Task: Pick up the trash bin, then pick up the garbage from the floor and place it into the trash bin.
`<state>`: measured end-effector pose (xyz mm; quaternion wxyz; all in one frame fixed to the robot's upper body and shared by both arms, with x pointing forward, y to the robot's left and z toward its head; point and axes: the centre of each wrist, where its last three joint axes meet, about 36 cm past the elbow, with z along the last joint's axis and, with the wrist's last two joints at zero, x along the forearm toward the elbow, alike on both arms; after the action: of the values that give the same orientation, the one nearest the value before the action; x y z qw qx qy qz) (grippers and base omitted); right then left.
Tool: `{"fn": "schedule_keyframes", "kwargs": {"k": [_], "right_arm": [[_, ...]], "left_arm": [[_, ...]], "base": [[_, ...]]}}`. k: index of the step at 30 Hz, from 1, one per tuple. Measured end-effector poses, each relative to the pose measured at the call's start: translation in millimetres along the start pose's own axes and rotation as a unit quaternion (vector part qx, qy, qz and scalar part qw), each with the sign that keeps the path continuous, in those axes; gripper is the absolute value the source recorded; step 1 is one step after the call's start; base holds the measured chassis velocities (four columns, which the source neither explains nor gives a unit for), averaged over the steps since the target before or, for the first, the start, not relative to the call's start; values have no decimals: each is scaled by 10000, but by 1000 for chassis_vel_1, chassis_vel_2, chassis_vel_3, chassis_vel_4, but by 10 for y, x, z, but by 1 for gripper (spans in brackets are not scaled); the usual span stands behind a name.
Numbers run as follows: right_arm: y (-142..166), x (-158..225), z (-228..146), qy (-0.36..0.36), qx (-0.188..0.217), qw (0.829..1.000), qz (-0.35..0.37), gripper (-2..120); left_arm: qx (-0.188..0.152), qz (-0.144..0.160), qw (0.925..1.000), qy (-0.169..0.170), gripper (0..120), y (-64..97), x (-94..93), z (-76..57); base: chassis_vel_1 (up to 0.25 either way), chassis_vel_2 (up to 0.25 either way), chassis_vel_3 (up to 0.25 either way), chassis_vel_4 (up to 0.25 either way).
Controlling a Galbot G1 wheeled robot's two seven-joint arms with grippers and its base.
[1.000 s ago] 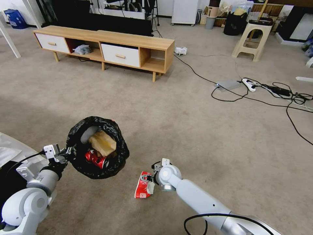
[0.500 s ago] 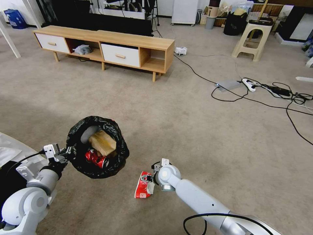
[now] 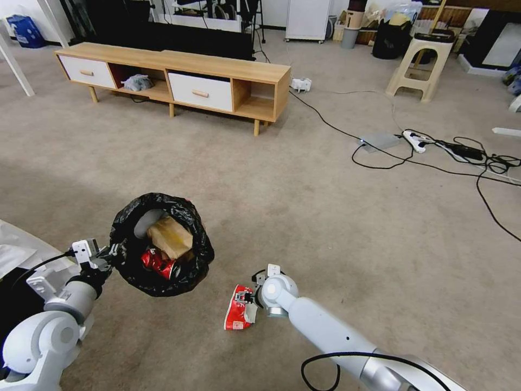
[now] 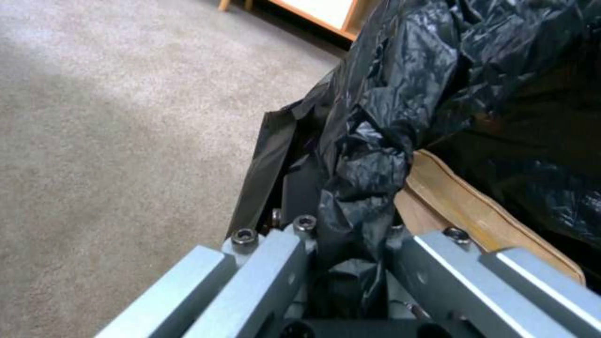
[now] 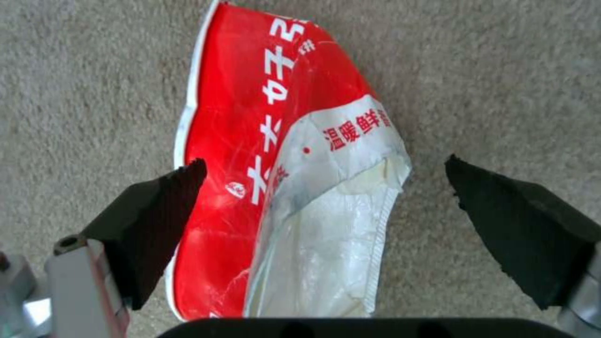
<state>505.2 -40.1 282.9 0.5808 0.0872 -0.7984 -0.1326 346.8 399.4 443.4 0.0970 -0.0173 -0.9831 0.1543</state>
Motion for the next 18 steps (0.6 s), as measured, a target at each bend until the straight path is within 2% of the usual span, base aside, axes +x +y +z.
{"fn": "schedule_keyframes", "kwargs": {"k": [5,8,12,17,18], "right_arm": [[6,-22,10,11,17,10000,4,96],[5,-37,16,20,26,10000,7,92],[3,-60,16,21,48,10000,40,73],[6,-63,17,23,58,10000,49,61],[8,-66,20,26,65,10000,54,52]], "left_arm": [[0,-9,10000,8,1,23,-8,7],[-2,-11,10000,6,1,32,-16,3],[-1,-18,10000,15,1,53,-29,2],[-2,-23,10000,19,1,67,-36,2],[3,-19,10000,16,1,69,-40,0]], "base": [[0,0,0,0],[0,0,0,0],[0,0,0,0],[0,0,0,0],[0,0,0,0]]}}
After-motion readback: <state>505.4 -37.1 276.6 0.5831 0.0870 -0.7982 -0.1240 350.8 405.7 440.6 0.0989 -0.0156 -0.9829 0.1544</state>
